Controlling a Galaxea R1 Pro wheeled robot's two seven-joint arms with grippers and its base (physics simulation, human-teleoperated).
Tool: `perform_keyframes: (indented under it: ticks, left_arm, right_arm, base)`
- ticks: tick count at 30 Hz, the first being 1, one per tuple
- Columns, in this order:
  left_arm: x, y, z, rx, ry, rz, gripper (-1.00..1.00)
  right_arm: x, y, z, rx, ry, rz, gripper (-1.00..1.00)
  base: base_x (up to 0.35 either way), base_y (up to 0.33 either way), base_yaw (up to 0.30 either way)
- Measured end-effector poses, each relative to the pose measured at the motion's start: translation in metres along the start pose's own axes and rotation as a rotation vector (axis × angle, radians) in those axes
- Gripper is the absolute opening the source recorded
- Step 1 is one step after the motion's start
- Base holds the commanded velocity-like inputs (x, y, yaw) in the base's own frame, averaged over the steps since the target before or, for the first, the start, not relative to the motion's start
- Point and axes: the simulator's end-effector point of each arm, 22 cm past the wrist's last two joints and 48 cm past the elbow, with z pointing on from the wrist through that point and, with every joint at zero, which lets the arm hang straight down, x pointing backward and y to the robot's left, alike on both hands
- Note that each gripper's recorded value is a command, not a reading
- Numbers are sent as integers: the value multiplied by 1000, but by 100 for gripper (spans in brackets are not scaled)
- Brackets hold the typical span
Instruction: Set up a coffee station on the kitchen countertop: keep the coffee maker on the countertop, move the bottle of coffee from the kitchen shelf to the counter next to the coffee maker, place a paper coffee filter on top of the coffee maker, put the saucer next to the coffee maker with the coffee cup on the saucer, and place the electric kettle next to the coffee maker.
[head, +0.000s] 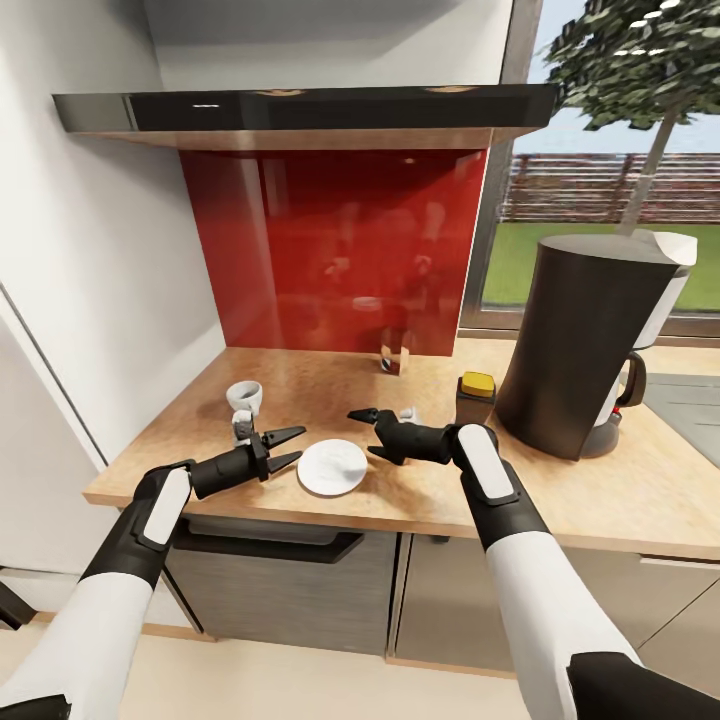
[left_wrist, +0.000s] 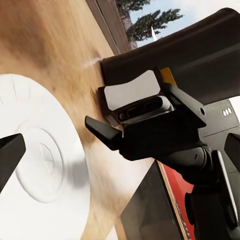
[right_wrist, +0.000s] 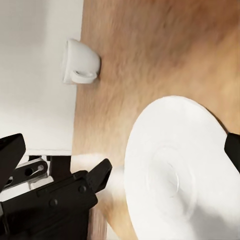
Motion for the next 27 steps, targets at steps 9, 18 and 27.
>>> perform_keyframes:
  ticks: [9, 18, 27]
  left_arm:
    - [0, 0, 0, 0, 0, 1, 100]
    - [0, 0, 0, 0, 0, 1, 100]
    - [0, 1, 0, -1, 0, -2, 100]
  right_arm:
    - [0, -1, 0, 1, 1, 1, 100]
    - [4, -6, 2, 10, 11, 13, 100]
    - [10, -17, 6, 24, 29, 38, 100]
  base:
    - [-69, 0, 0]
    - [-9, 0, 0]
    - [0, 0, 0]
